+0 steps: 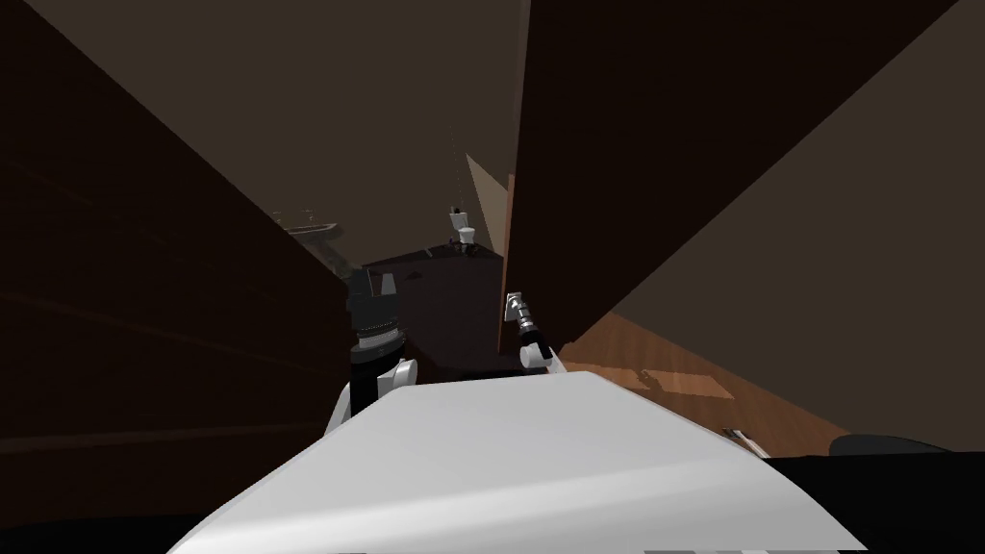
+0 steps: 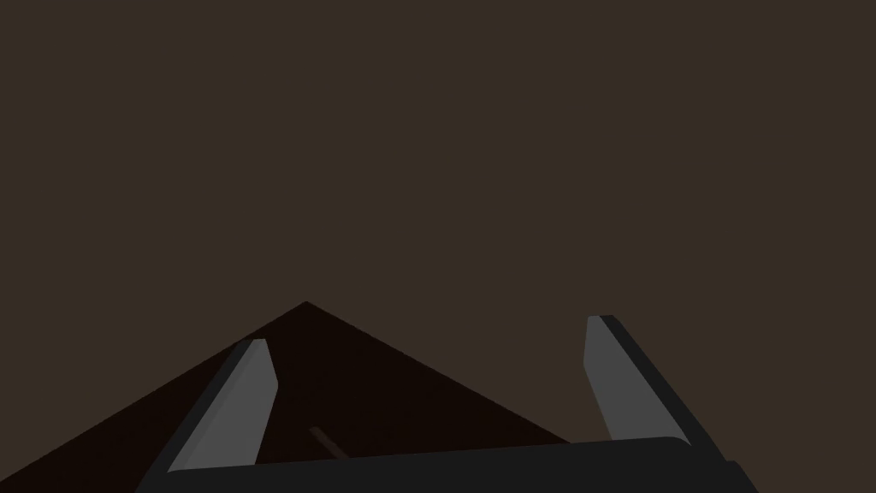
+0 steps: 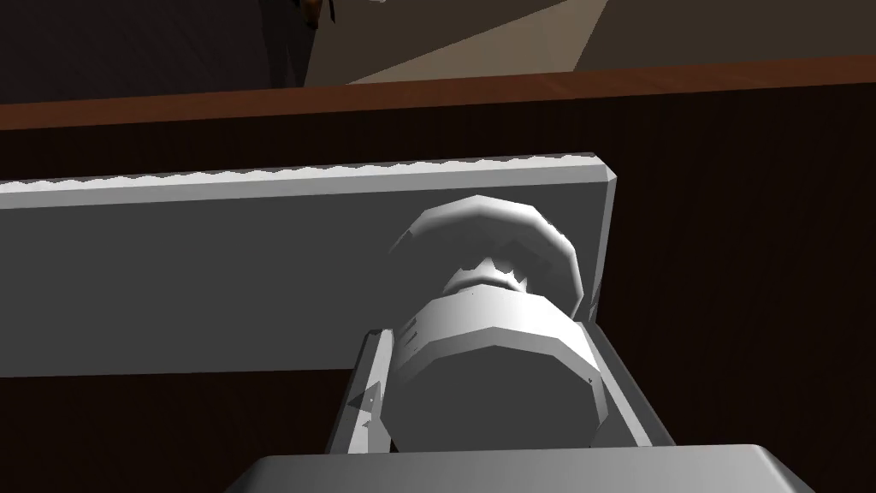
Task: Push the door open
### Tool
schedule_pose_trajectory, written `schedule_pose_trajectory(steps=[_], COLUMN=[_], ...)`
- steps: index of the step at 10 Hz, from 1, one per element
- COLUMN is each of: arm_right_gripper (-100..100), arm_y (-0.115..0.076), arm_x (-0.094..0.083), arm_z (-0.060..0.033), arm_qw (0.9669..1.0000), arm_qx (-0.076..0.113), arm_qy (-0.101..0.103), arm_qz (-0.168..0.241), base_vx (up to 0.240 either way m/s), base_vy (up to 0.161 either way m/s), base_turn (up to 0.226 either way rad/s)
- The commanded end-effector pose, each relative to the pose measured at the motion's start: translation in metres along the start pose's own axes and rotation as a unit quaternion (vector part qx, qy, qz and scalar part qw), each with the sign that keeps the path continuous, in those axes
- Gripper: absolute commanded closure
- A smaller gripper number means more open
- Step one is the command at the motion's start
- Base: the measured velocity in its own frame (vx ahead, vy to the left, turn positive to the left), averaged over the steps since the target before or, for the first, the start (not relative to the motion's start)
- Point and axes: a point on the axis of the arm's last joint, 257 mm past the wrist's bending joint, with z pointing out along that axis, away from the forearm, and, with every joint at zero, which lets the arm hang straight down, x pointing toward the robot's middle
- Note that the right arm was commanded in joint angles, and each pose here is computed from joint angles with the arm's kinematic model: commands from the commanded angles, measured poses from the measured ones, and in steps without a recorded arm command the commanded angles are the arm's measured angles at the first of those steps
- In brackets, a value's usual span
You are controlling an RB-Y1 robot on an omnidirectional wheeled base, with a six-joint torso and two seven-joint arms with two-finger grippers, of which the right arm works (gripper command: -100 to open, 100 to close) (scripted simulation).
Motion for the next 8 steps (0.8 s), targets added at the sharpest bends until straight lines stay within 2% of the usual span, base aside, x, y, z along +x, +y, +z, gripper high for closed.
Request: schedule_pose_trajectory(steps=[1, 6, 8], arm_right_gripper=[100, 100, 100], arm_y=[0.000, -0.006, -0.008], arm_x=[0.000, 0.031, 0.050], arm_z=[0.0000, -0.0157, -0.0235], arm_qw=[1.0000, 0.9991, 0.9983], arm_qx=[0.000, 0.002, 0.003], arm_qy=[0.000, 0.037, 0.052], arm_qz=[0.000, -0.023, -0.026], base_vx=[0.066, 0.174, 0.172], base_vy=[0.031, 0.032, 0.065], base_turn=[-0.032, -0.235, -0.320])
